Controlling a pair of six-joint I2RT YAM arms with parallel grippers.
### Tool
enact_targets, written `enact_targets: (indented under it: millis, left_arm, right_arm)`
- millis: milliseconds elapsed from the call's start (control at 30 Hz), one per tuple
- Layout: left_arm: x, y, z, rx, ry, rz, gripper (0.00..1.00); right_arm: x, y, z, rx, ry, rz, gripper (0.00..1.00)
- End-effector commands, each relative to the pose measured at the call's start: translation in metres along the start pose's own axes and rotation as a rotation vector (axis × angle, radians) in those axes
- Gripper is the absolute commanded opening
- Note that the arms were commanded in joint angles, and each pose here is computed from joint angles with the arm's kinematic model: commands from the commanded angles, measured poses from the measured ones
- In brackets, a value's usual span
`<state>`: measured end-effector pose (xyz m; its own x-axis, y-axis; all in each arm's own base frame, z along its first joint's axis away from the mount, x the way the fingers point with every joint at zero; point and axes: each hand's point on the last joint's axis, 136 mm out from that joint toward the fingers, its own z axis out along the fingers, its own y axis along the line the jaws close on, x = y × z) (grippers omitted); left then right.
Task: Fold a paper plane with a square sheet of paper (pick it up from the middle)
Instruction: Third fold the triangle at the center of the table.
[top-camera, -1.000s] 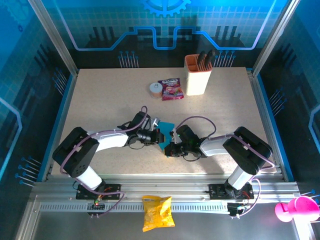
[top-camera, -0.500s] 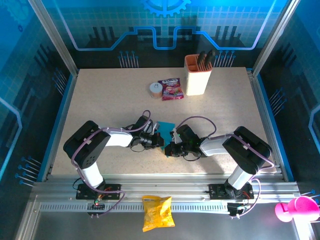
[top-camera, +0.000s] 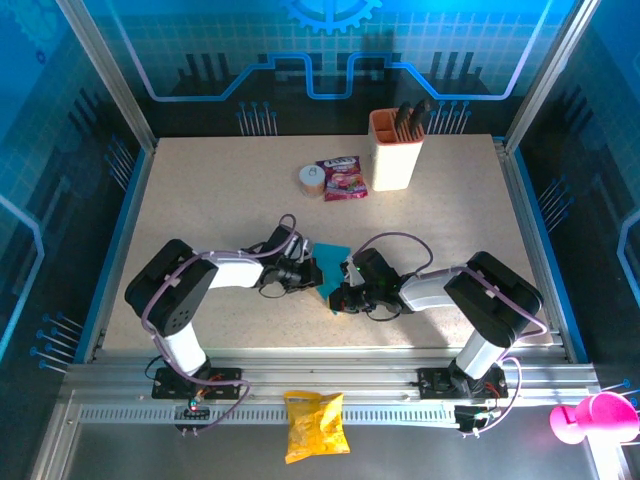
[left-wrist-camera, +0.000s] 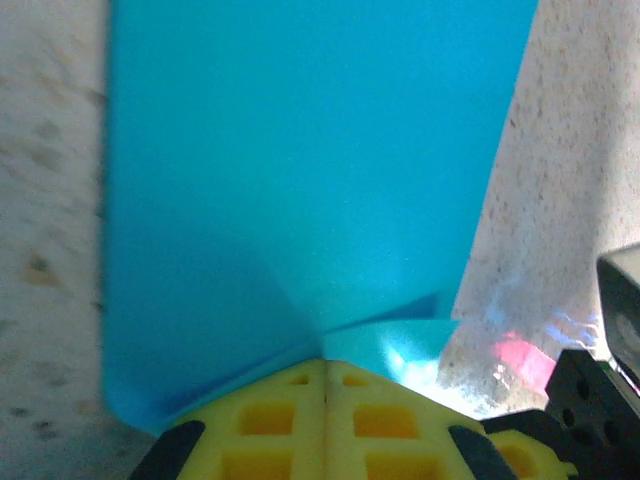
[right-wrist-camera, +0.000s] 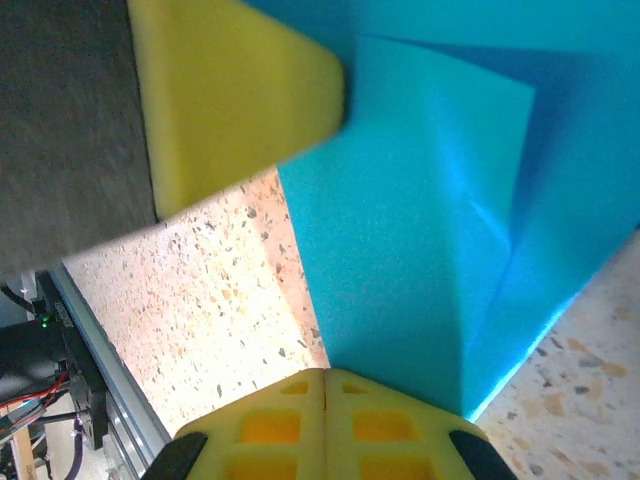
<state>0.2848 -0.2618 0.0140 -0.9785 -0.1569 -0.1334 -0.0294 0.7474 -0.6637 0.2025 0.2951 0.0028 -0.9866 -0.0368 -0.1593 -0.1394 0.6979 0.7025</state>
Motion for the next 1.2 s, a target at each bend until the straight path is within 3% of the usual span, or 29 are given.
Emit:
enact_targets:
  millis: [0, 367, 600, 933, 1167]
  left_arm:
    - [-0.021, 0.016, -0.01, -0.084, -0.063, 0.003, 0.0]
    - [-0.041, 0.065, -0.012, -0.169, -0.098, -0.087, 0.0]
    - [-0.053, 0.07, -0.037, -0.232, -0.151, -0.089, 0.0]
    - [-0.043, 0.002, -0.055, -0.107, -0.17, 0.032, 0.0]
    - [-0.014, -0.039, -0.027, -0.016, -0.08, 0.113, 0.0]
  right_arm:
    - [0.073, -0.109, -0.001, 0.38, 0.18, 0.173, 0.0]
    - [0.074, -0.109, -0.001, 0.372, 0.176, 0.175, 0.0]
    - [0.074, -0.107, 0.001, 0.359, 0.175, 0.174, 0.0]
    - [0.073, -0.104, 0.006, 0.331, 0.178, 0.173, 0.0]
    - [0.073, -0.101, 0.01, 0.311, 0.182, 0.169, 0.0]
